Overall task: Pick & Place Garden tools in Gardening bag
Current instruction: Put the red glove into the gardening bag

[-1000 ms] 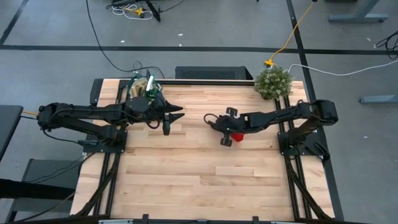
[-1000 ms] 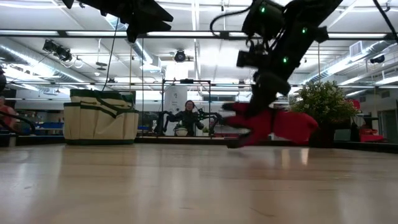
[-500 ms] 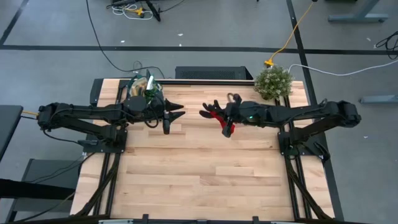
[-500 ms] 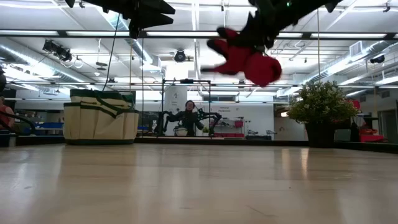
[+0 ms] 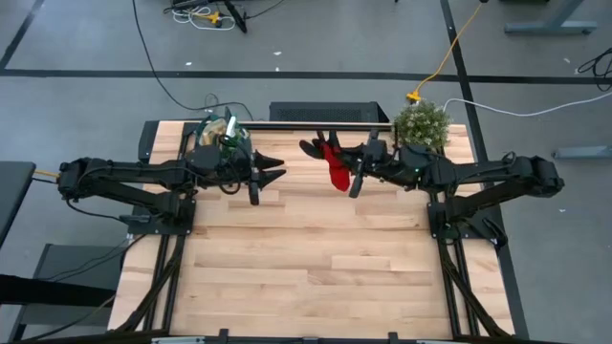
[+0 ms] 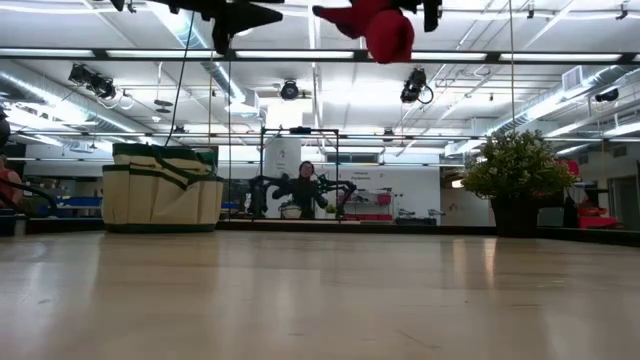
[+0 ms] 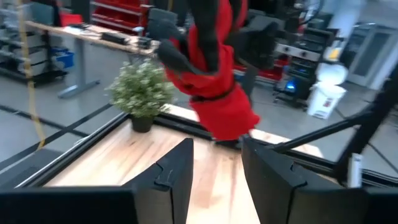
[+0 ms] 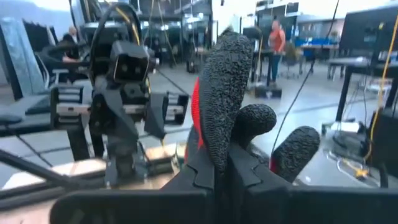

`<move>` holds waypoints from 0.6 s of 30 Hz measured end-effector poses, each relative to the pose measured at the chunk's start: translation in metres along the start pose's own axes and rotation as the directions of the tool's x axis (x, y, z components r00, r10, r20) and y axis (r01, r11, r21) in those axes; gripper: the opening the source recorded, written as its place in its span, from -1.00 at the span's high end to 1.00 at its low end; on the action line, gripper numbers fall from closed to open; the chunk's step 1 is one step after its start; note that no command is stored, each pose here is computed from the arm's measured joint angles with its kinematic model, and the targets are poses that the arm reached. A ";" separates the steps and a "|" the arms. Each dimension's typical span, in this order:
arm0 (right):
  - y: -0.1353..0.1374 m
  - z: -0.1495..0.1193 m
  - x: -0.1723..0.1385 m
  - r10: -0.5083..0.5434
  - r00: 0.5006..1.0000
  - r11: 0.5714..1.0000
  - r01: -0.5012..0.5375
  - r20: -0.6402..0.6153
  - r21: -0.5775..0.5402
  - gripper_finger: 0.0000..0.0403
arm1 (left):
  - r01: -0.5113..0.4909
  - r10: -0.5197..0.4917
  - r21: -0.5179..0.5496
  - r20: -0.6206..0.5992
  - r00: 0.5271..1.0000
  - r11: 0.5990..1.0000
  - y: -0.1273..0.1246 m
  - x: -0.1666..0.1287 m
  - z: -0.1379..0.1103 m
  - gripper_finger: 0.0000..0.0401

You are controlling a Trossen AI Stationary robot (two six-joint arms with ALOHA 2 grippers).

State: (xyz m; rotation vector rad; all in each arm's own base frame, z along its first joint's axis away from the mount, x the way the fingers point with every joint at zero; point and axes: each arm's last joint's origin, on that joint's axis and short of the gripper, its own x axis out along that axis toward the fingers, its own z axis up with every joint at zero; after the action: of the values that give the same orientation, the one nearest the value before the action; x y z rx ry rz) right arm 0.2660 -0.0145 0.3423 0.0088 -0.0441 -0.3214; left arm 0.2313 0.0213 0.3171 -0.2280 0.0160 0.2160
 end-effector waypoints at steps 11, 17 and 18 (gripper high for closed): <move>0.001 0.016 -0.001 0.060 0.986 0.997 -0.053 0.159 -0.047 0.94 | 0.049 -0.048 -0.027 0.047 0.998 0.998 -0.002 0.000 0.005 -0.09; 0.003 0.023 -0.003 0.128 0.964 0.992 -0.125 0.232 -0.029 0.94 | 0.046 -0.040 -0.061 0.094 0.995 0.997 -0.003 0.000 0.009 -0.41; 0.003 0.023 -0.003 0.128 0.963 0.992 -0.126 0.237 -0.025 0.94 | 0.051 -0.044 -0.061 0.110 0.993 0.997 -0.003 0.000 0.011 -0.44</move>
State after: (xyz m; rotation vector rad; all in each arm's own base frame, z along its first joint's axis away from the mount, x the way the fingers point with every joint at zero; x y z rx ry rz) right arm 0.2630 -0.0106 0.3655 -0.0421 -0.2811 -0.1928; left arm 0.2314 0.0209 0.3284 -0.2796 -0.1043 0.1812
